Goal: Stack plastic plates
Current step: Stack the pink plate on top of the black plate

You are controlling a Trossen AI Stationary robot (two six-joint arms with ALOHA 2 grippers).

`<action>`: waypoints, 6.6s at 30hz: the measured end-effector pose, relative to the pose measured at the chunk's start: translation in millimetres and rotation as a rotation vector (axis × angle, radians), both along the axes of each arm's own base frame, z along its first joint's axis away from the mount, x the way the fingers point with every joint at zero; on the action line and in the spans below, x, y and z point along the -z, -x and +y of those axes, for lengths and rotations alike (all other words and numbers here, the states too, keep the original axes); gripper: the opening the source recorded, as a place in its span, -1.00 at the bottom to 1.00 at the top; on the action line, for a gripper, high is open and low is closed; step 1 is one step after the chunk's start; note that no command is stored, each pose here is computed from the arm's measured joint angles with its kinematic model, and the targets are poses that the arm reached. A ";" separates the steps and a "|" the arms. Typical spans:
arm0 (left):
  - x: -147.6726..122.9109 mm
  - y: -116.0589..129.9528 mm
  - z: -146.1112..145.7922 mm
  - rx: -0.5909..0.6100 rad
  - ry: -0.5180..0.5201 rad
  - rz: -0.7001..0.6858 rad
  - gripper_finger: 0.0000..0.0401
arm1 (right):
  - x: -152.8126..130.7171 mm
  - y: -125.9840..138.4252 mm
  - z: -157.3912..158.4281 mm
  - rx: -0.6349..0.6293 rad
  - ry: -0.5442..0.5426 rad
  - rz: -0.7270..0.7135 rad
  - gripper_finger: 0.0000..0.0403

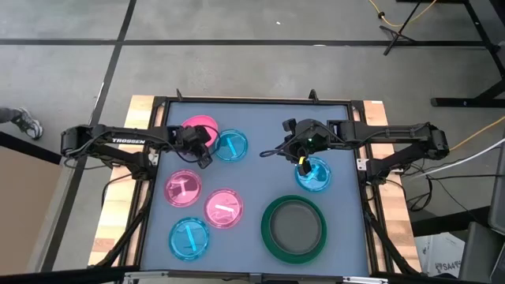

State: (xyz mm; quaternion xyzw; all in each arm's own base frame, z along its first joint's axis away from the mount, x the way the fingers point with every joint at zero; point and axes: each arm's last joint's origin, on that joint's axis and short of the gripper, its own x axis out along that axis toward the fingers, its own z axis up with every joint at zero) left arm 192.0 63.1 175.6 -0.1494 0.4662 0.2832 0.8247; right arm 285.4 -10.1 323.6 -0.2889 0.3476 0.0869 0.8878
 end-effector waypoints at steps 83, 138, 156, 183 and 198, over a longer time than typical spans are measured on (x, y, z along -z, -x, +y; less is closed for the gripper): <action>-97.6 -224.2 -191.2 0.781 -0.101 -0.292 -1.00 | -62.2 77.0 2.2 0.059 -0.050 -0.108 -0.63; -20.3 -273.0 -275.7 0.920 -0.008 -0.270 -0.97 | -61.5 76.8 2.1 0.059 -0.050 -0.103 -0.63; -20.9 -273.3 -276.0 0.936 -0.014 -0.277 -0.64 | -61.5 76.8 2.1 0.059 -0.050 -0.103 -0.63; -39.9 -275.9 -220.7 0.560 -0.254 -0.180 -0.44 | -57.0 80.3 2.3 0.060 -0.051 -0.044 -0.63; -24.3 -272.5 -149.2 0.304 -0.218 0.062 -0.44 | -57.1 80.3 2.2 0.061 -0.051 -0.045 -0.63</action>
